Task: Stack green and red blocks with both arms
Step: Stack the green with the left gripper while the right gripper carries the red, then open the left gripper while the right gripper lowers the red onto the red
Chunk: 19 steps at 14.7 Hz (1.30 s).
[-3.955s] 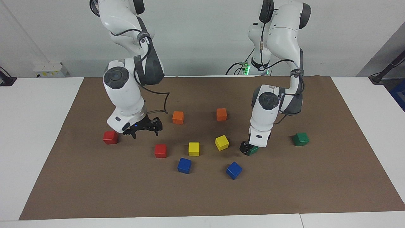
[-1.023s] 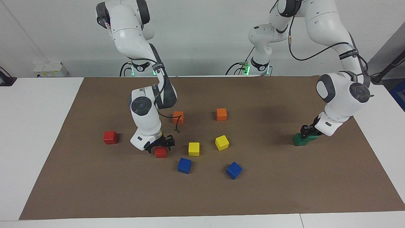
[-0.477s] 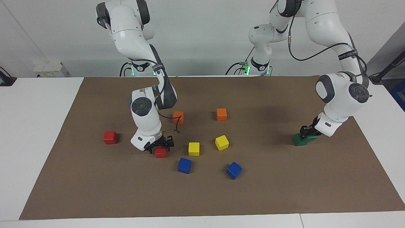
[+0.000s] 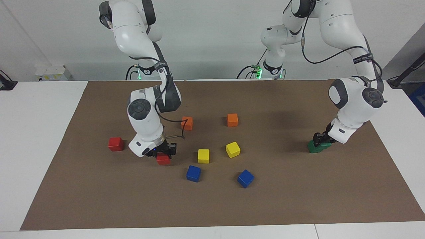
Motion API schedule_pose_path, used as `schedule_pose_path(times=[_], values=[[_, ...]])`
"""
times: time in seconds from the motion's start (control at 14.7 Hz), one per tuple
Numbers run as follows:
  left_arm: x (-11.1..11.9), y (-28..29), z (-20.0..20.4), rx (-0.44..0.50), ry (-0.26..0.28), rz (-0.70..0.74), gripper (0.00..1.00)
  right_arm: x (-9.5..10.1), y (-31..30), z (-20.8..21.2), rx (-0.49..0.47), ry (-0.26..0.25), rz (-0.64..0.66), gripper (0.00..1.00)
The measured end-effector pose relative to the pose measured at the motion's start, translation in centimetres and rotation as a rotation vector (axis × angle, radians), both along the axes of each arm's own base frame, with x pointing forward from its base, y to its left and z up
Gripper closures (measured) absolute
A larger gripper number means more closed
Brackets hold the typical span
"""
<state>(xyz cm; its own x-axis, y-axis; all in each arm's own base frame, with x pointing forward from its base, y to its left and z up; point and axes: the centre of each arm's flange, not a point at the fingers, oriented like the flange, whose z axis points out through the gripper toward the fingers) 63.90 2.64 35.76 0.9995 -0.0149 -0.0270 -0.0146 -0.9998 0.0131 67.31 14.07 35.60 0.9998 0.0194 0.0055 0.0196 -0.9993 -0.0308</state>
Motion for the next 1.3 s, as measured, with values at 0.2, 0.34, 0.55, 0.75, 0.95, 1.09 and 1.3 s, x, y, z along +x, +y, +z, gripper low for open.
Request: schedule_pose_path(times=[0.2, 0.34, 0.55, 0.75, 0.95, 1.09, 1.3], values=[[-0.1, 0.0, -0.1, 0.000, 0.003, -0.001, 0.16, 0.3, -8.0, 2.7, -0.003, 0.025, 0.029, 0.45], [-0.1, 0.0, -0.1, 0.000, 0.002, 0.000, 0.00, 0.1, -12.4, 2.5, -0.012, 0.040, 0.011, 0.45], [-0.3, 0.0, 1.9, 0.003, -0.015, -0.001, 0.00, -1.1, -16.2, 2.7, -0.027, 0.058, -0.008, 0.45], [-1.6, -0.2, 6.6, 0.007, -0.004, -0.003, 0.00, -3.6, -17.7, 3.7, -0.026, 0.063, -0.024, 0.45], [-3.8, -0.5, 11.7, 0.013, 0.005, -0.006, 0.00, -6.2, -17.7, 4.3, -0.024, 0.032, -0.027, 0.45], [-5.1, -0.9, 14.3, 0.016, 0.009, -0.011, 0.00, -7.4, -18.4, 4.1, -0.023, 0.022, -0.039, 0.45], [-7.3, -1.4, 17.7, 0.021, 0.023, -0.017, 0.00, -8.8, -19.7, 2.3, -0.024, 0.002, -0.047, 0.45]])
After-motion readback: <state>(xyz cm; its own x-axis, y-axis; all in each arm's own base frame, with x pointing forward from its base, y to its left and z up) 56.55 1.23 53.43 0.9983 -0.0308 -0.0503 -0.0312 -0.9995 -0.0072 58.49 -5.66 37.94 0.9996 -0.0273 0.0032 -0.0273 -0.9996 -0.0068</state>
